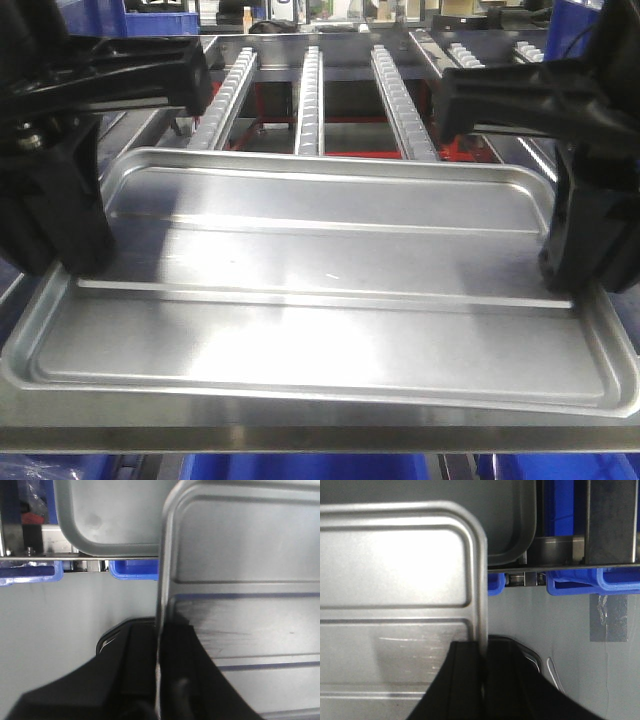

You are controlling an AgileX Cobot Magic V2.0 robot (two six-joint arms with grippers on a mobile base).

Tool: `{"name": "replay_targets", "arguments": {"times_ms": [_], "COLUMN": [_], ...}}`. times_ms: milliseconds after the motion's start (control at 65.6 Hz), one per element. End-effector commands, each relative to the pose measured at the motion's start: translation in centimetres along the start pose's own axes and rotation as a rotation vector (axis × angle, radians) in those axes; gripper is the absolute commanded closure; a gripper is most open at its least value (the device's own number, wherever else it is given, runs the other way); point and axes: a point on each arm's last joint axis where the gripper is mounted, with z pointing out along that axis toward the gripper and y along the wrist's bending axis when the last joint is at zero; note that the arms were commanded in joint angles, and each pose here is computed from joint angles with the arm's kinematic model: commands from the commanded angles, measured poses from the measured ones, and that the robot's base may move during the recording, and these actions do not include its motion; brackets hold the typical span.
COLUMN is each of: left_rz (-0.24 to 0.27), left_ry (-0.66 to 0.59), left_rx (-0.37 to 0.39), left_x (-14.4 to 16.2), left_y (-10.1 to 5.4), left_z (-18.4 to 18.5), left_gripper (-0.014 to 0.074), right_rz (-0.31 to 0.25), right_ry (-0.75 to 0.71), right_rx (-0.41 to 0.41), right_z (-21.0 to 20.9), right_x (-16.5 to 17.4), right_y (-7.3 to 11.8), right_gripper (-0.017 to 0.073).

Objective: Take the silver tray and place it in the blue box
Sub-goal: 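Close both grippers on the rims and lift the silver tray, then hold the tray level with both grippers while the base drives to the blue bins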

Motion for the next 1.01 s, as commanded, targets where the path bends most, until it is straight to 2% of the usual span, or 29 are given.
{"name": "replay_targets", "arguments": {"times_ms": [0,991], "left_rz": [0.003,-0.001], "left_ry": [-0.059,-0.054], "left_rx": [0.043,0.046], "left_x": [-0.53,-0.49], "left_y": [-0.15,-0.18], "left_z": [-1.61,-1.61], "left_gripper": [0.0608,0.0608], "right_rz": [-0.019,-0.019], "right_ry": [-0.066,-0.066], "right_rx": [-0.028,-0.028], "right_z": [-0.96,-0.96], "right_x": [-0.86,-0.86], "right_y": [0.15,0.15], "right_gripper": [0.0491,0.0491]}}
